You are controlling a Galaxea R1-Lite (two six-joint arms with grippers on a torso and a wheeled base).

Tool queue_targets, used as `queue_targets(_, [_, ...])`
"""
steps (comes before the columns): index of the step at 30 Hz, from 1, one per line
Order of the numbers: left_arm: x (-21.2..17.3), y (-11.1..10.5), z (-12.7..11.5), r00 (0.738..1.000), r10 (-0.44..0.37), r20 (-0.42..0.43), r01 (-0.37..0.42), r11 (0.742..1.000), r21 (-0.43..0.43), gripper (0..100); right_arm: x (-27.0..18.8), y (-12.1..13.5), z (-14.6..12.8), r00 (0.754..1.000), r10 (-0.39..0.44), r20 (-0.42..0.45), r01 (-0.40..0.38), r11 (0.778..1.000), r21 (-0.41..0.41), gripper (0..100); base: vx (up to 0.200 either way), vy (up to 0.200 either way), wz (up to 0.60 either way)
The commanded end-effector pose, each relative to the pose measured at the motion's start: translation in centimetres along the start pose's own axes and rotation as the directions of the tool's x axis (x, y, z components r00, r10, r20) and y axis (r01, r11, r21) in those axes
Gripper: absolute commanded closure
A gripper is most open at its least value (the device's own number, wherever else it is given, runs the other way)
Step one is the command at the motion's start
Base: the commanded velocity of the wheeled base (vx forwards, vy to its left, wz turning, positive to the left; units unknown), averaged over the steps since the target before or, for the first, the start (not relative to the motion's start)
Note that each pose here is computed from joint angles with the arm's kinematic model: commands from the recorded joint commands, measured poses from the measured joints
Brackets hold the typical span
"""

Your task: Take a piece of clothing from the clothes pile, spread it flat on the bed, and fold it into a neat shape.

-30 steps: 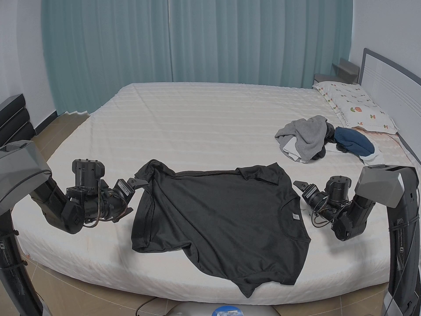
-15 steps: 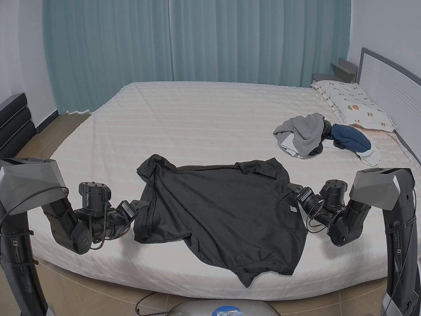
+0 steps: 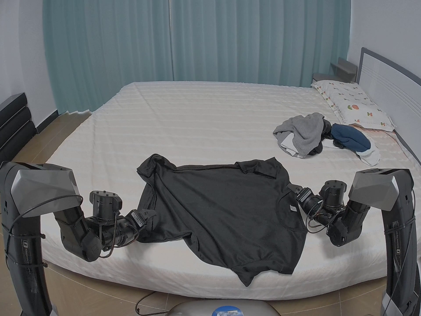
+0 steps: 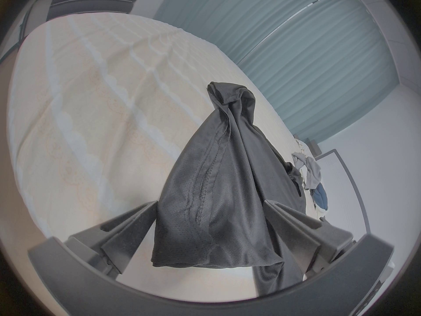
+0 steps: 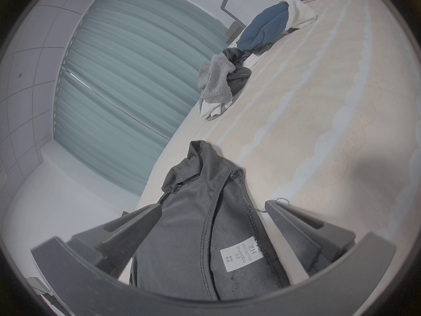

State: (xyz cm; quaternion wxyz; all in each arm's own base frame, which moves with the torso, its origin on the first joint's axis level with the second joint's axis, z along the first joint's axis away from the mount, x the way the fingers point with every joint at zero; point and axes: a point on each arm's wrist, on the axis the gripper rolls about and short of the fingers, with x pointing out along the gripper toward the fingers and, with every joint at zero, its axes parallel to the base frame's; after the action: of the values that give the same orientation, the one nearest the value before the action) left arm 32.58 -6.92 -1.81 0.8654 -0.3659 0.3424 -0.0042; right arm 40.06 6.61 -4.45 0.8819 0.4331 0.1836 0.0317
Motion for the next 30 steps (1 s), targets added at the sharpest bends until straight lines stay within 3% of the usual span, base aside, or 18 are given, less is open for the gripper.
queue_targets(1, [0.4, 0.3, -0.3, 1.0, 0.013, -0.01, -0.013, 1.0, 0.019, 0, 0.0, 0.0, -0.1, 1.0, -0.001, -0.002, 0.001, 1.0, -0.001, 0, 0.0, 0.0, 0.0])
queue_targets(12, [1.0, 0.4, -0.6, 0.999, 0.042, 0.01, -0.042, 0.998, 0.053, 0, 0.0, 0.0, -0.2, 1.0, -0.004, -0.006, 0.004, 1.0, -0.002, 0, 0.0, 0.0, 0.0])
queue_targets(13, [0.9, 0.5, -0.6, 0.999, 0.045, 0.008, -0.045, 0.997, 0.06, 100, 0.0, 0.0, -0.2, 1.0, -0.005, -0.007, 0.005, 1.0, -0.002, 0, 0.0, 0.0, 0.0])
queue_targets(23, [0.7, 1.4, -1.3, 0.991, 0.126, 0.035, -0.129, 0.988, 0.089, 100, 0.0, 0.0, -0.3, 1.0, -0.004, -0.008, 0.004, 1.0, -0.002, 0, 0.0, 0.0, 0.0])
queue_targets(30, [-1.7, 2.4, -2.0, 0.979, 0.202, 0.03, -0.204, 0.963, 0.178, 100, -0.5, 0.3, -0.9, 1.0, -0.017, -0.023, 0.016, 1.0, -0.024, 0, 0.0, 0.0, 0.0])
